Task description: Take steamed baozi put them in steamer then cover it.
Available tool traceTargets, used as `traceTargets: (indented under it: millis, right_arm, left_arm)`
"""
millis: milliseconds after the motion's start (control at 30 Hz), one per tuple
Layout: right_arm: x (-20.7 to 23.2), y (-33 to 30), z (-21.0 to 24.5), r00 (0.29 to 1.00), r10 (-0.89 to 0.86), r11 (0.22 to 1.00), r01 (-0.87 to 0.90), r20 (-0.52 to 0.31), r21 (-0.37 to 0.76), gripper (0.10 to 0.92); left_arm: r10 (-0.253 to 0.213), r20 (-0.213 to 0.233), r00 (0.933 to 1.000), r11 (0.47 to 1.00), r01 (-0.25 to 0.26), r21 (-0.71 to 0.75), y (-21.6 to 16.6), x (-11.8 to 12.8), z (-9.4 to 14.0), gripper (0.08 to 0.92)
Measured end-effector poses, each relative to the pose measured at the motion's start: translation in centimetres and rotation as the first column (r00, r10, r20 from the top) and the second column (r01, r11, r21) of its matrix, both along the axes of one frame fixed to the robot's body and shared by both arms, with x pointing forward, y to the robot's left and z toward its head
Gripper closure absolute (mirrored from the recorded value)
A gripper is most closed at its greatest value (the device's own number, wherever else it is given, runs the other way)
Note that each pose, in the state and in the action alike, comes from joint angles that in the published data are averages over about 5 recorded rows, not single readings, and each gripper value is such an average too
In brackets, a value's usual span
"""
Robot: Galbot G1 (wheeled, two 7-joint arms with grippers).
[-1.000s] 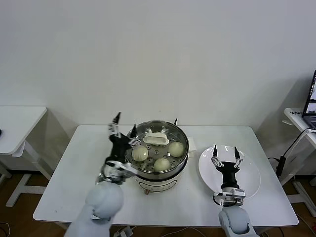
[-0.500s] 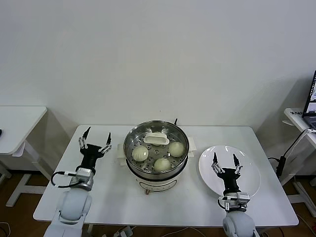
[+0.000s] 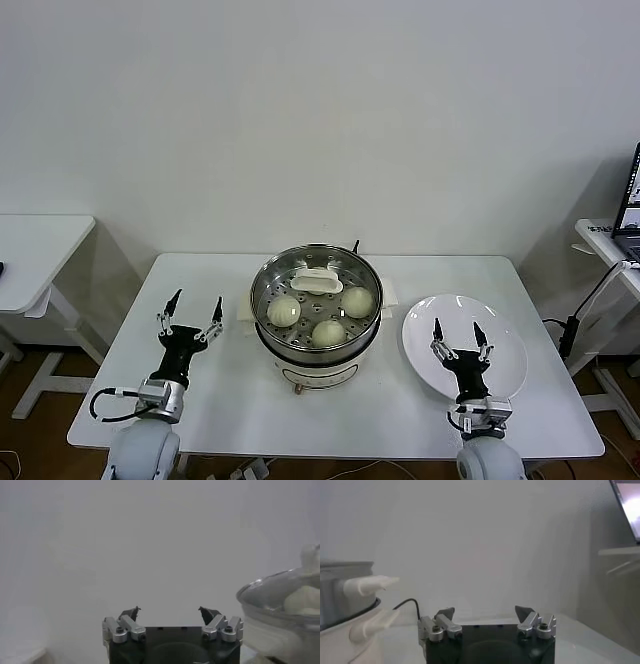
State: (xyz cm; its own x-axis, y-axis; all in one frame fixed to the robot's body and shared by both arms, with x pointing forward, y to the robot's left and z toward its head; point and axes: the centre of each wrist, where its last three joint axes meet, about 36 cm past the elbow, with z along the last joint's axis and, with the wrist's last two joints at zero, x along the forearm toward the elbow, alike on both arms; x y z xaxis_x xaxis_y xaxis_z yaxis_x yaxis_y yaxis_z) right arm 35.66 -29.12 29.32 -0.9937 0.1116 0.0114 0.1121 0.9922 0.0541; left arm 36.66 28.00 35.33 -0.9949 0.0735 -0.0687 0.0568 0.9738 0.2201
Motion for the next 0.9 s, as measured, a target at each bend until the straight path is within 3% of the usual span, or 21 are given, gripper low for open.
traceTargets:
  millis: [367, 900]
  right_arm:
    - [-1.1, -0.1, -0.4, 1.000, -0.008, 1.000, 0.009, -0.026, 0.012, 0.200]
    - [-1.4, -0.2, -0.6, 0.999, -0.022, 1.000, 0.023, -0.022, 0.016, 0.200]
  left_arm:
    - [-0.040, -0.013, 0.9991, 0.999, 0.039, -0.030, -0.9, -2.4, -1.6, 0.177]
    - [-0.070, -0.008, 0.9975, 0.997, 0.069, -0.046, -2.0, -3.7, -1.6, 0.177]
